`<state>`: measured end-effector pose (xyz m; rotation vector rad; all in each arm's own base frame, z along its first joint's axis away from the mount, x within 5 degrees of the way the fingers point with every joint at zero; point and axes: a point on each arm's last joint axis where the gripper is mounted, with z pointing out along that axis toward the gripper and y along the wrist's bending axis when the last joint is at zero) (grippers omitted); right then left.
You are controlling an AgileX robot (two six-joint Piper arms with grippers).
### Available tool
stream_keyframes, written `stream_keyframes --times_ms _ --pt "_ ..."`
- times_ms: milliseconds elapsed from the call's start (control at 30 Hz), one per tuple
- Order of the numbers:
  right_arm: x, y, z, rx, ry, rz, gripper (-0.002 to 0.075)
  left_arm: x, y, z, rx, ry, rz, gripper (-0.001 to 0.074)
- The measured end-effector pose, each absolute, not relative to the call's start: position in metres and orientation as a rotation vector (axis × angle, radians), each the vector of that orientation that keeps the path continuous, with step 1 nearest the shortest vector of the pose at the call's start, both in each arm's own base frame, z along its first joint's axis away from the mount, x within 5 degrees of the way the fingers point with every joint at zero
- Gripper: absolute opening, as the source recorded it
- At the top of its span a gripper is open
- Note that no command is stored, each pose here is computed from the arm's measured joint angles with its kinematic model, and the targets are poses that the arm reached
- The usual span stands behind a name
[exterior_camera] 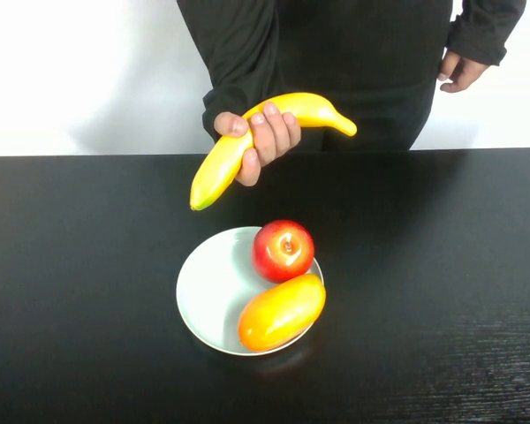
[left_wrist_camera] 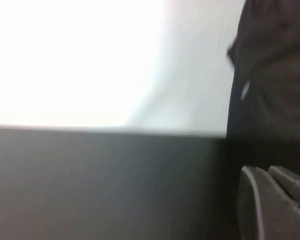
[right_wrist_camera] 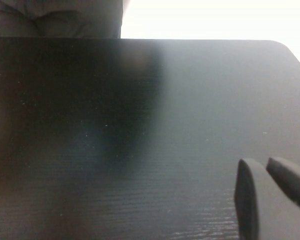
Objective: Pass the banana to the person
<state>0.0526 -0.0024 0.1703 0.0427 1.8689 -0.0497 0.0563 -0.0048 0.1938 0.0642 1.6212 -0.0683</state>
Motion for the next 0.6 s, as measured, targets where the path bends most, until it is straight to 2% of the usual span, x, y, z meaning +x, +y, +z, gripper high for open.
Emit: stream_keyframes --times_ms 267,600 --pt "0.053 -0.002 0.17 0.043 1.869 -0.05 -0.0009 0.053 -0.005 0.174 0.079 1.842 -0.064 -0.0003" --pt "0.053 -0.002 0.17 0.043 1.869 -0.05 -0.0009 0.053 -0.005 0.173 0.081 1.851 -0.062 -0.0003"
